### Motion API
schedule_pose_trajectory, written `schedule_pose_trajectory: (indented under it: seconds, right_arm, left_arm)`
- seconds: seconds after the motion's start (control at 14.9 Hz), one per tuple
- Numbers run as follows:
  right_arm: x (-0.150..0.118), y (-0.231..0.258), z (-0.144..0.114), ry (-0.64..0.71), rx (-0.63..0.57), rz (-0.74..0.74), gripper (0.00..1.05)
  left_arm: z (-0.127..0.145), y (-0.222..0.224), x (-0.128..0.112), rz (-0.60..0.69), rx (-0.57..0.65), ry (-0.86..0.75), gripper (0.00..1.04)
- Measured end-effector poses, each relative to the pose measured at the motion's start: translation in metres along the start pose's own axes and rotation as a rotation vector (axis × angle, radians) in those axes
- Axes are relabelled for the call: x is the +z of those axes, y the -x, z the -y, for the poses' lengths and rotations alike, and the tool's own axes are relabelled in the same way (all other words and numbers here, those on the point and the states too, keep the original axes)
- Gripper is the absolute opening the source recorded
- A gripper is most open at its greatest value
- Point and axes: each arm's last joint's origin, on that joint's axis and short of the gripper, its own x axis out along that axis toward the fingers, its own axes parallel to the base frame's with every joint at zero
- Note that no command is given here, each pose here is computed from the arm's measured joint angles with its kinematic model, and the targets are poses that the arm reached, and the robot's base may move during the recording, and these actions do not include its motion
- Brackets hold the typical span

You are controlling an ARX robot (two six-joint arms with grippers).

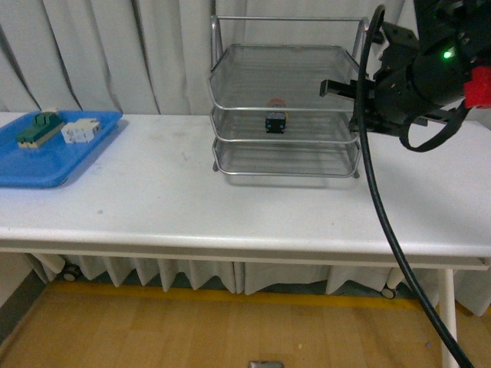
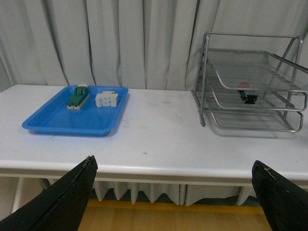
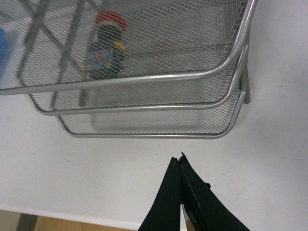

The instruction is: Place button on rack with both arms

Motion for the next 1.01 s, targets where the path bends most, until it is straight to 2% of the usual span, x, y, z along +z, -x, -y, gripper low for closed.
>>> schedule_pose_trajectory:
  seconds: [0.2,0.27,0.34,0.4,0.47,0.54,0.67,0.74,0.88,1.01]
  right_arm:
    - [-0.003,0.08,-0.003,-0.048,0.053,0.218,0.02]
    - [-0.001,0.109,0.001,0.011,-0.013,0.459,0.02]
    - [-0.011,0.15,0.013,0.082,-0.088,0.635,0.02]
    - [-0.032,0.188,0.032,0.153,-0.14,0.708,0.02]
    - [-0.064,0.221,0.054,0.185,-0.18,0.697,0.02]
    - [-0.1,0.238,0.06,0.189,-0.211,0.644,0.02]
    - [-0.163,0.263,0.058,0.214,-0.181,0.568,0.02]
    - [-0.179,0.275,0.058,0.221,-0.182,0.607,0.02]
    - [-0.181,0.288,0.056,0.23,-0.174,0.687,0.02]
    - [-0.195,0.285,0.058,0.227,-0.177,0.658,0.02]
  left_arm:
    - [0.0,0.0,0.0,0.0,0.0,0.0,0.98]
    - [0.0,0.0,0.0,0.0,0.0,0.0,0.98]
    - [0.0,0.0,0.0,0.0,0.0,0.0,0.98]
    - [0.0,0.0,0.0,0.0,0.0,0.0,0.98]
    - [0.0,0.0,0.0,0.0,0.0,0.0,0.98]
    - [0.0,0.0,0.0,0.0,0.0,0.0,0.98]
    - [0.0,0.0,0.0,0.0,0.0,0.0,0.98]
    - [0.0,0.0,0.0,0.0,0.001,0.0,0.98]
    - [0.0,0.0,0.0,0.0,0.0,0.0,0.98]
    - [0.0,0.0,0.0,0.0,0.0,0.0,0.98]
